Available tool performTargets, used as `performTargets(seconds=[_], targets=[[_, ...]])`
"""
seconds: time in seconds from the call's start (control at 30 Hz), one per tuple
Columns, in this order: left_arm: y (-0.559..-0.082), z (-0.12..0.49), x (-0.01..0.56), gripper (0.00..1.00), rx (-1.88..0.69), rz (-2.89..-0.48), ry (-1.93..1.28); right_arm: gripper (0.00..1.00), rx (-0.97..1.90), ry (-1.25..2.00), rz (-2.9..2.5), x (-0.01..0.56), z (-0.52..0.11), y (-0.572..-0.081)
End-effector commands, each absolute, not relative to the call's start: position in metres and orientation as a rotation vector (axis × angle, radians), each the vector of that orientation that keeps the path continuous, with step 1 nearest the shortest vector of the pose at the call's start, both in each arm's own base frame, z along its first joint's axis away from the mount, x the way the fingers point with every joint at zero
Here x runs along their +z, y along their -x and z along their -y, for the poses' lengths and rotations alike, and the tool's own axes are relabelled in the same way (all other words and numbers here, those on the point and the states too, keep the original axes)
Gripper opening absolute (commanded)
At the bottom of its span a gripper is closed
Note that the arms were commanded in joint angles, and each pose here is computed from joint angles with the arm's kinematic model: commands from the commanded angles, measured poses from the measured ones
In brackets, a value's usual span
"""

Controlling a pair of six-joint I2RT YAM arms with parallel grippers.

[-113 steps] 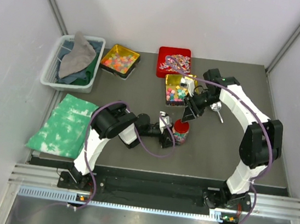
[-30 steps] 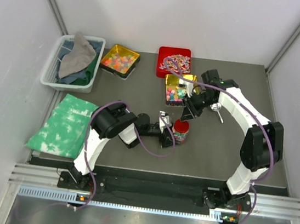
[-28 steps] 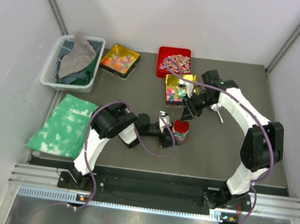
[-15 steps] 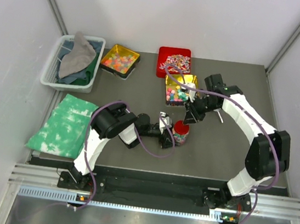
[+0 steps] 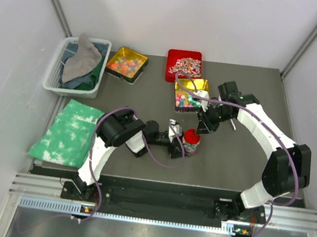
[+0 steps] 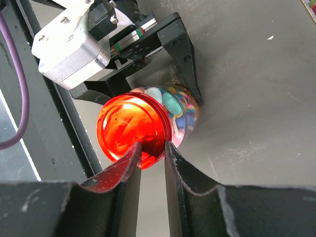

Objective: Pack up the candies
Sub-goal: Screw the bottle lid onto the packing bottle.

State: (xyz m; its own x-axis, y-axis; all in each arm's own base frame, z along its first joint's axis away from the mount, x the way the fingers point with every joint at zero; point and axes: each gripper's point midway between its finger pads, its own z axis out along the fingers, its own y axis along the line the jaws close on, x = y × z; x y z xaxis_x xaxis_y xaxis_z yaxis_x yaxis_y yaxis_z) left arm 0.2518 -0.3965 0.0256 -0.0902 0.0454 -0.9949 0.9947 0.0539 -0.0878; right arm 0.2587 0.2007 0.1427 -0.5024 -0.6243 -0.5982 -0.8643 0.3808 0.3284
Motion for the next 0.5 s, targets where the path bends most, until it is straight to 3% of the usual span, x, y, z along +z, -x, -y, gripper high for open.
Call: performTargets(seconds=[0.0,0.27,0.37,0.47], targets=[[-0.276,0.394,0.049,0.34,-1.131,-1.247,-1.052,0.23,0.994,1.312,-2.391,0.142,-0.192,-0.212],[-0.276,0.394,0.048,0.34,-1.132,-1.246,-1.055,0.26,0.95,1.296,-2.376,0.144,-0.192,-0.22],[-0.274,0.394,0.048,0.35,-1.135,-1.236,-1.067,0.4,0.845,1.257,-2.35,0.151,-0.189,-0.241],[-0.273,0.392,0.049,0.43,-1.13,-1.225,-1.066,0.6,0.766,1.202,-2.327,0.168,-0.182,-0.268]])
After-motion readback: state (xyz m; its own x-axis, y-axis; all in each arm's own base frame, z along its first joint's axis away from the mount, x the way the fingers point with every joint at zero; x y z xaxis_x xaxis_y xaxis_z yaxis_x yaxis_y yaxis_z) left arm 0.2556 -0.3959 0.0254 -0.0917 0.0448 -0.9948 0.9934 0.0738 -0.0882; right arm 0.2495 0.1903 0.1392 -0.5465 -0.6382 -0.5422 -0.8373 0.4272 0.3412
